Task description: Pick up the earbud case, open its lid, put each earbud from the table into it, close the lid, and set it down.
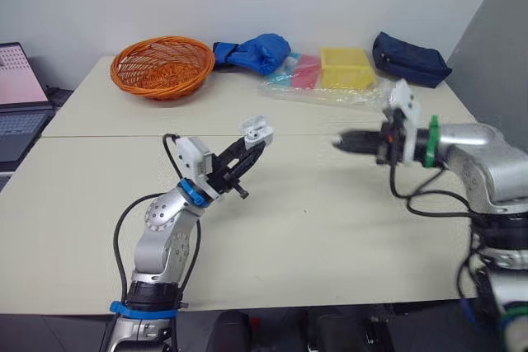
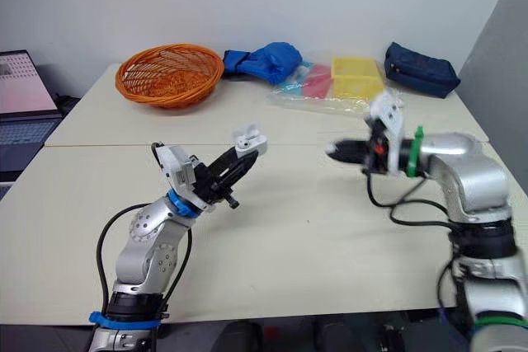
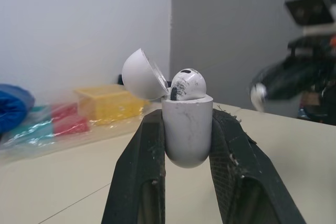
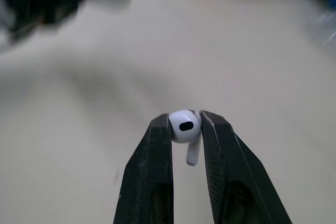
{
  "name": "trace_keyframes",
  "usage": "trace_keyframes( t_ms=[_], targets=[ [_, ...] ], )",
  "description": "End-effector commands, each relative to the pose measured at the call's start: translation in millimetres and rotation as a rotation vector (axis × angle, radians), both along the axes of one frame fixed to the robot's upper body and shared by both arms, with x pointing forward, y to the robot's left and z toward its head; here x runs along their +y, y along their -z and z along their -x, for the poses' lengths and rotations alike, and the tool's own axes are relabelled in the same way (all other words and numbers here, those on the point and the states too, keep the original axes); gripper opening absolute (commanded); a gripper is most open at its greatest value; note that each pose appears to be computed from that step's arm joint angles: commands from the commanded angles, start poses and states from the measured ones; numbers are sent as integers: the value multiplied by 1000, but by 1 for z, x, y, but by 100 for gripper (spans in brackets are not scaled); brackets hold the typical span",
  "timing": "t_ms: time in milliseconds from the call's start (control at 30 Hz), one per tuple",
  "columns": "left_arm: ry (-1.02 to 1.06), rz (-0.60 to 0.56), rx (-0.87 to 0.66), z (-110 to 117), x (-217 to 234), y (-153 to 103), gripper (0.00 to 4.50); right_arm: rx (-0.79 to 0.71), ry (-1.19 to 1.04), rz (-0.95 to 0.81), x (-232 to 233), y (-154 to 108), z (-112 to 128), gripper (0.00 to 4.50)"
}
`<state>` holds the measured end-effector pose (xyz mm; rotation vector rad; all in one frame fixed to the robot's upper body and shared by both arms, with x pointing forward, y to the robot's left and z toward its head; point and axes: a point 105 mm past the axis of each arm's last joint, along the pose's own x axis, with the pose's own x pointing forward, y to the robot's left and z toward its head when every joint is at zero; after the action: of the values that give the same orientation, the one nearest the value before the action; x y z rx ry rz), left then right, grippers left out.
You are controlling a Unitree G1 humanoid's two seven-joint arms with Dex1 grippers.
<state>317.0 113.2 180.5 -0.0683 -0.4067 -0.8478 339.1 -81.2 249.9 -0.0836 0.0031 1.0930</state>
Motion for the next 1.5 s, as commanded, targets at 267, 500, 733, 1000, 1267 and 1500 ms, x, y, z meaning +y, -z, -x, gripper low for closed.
trace_keyframes(
  t_ms=[267, 500, 733, 1000, 1267, 1500],
  targets=[
    [50, 11, -62, 1, -6, -17, 75, -29, 56, -206, 49, -29, -1, 41],
    [58, 13, -72, 0, -6, -20, 75, -2, 20, -191, 58, -15, 10, 41],
    [67, 13, -75, 2, -9, -21, 75, -8, 6, -184, 61, -15, 12, 41],
    [61, 12, -81, 3, -9, -25, 75, -61, -21, -245, 59, -35, 17, 41],
    [63, 12, -87, 2, -11, -28, 75, -47, -47, -206, 60, -26, 23, 41],
    [68, 10, -88, 2, -10, -29, 75, -79, 3, -150, 57, -15, 12, 41]
  ],
)
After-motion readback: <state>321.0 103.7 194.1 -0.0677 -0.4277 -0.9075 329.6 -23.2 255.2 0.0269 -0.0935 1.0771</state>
